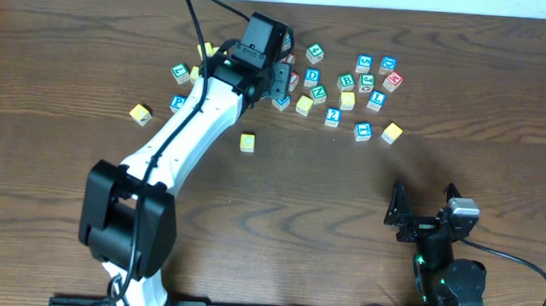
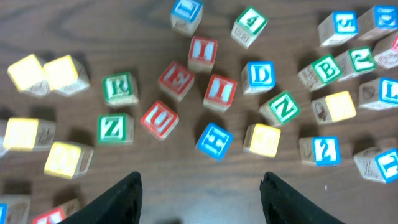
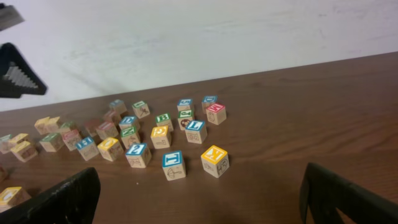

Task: Spell out CORL
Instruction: 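Move the left gripper back over the yellow O block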

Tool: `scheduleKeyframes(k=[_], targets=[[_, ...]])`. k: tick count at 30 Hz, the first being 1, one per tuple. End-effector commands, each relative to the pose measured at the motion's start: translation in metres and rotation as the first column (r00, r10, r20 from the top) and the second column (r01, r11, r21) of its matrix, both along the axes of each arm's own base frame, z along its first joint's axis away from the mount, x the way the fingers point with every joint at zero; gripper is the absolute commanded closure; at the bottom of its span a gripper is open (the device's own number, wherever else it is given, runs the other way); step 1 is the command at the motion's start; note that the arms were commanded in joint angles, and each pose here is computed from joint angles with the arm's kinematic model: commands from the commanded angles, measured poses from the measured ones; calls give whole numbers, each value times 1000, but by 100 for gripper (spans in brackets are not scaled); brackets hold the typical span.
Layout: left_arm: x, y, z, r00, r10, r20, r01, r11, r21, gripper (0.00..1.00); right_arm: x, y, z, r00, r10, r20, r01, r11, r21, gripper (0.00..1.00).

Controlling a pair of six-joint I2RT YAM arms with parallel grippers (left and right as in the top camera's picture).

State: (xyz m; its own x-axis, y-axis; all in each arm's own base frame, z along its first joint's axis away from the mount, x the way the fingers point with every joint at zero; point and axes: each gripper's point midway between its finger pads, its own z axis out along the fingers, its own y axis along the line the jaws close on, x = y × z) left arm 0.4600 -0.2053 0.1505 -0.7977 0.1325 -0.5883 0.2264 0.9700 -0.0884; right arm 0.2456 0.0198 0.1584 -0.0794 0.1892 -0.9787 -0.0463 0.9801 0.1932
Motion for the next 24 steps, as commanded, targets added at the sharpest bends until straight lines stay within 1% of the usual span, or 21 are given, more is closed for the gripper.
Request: scheduleKeyframes(k=[1, 7, 10, 15, 18, 19, 24], targets=[[9, -22, -35, 994, -110, -15, 110, 993, 45, 40, 0, -5, 0, 1000, -19, 1, 19, 1000, -14, 1], [23, -50, -50, 976, -215, -33, 217, 970, 111, 39, 0, -5, 0, 1000, -19, 1, 19, 1000, -14, 1], [32, -57, -59, 967, -244, -76, 253, 956, 147, 39, 0, -5, 0, 1000, -19, 1, 19, 1000, -14, 1], [26, -69, -88, 936, -331, -121, 349, 918, 191, 40, 0, -5, 0, 1000, -19, 1, 19, 1000, -14, 1], [23, -75, -99, 930, -344, -132, 364, 911, 194, 40, 0, -5, 0, 1000, -19, 1, 19, 1000, -14, 1], [23, -75, -102, 930, -343, -136, 364, 911, 194, 43, 0, -5, 0, 1000, -19, 1, 19, 1000, -14, 1], [24, -77, -104, 929, -344, -135, 366, 910, 194, 44, 0, -4, 0, 1000, -18, 1, 19, 1000, -14, 1]])
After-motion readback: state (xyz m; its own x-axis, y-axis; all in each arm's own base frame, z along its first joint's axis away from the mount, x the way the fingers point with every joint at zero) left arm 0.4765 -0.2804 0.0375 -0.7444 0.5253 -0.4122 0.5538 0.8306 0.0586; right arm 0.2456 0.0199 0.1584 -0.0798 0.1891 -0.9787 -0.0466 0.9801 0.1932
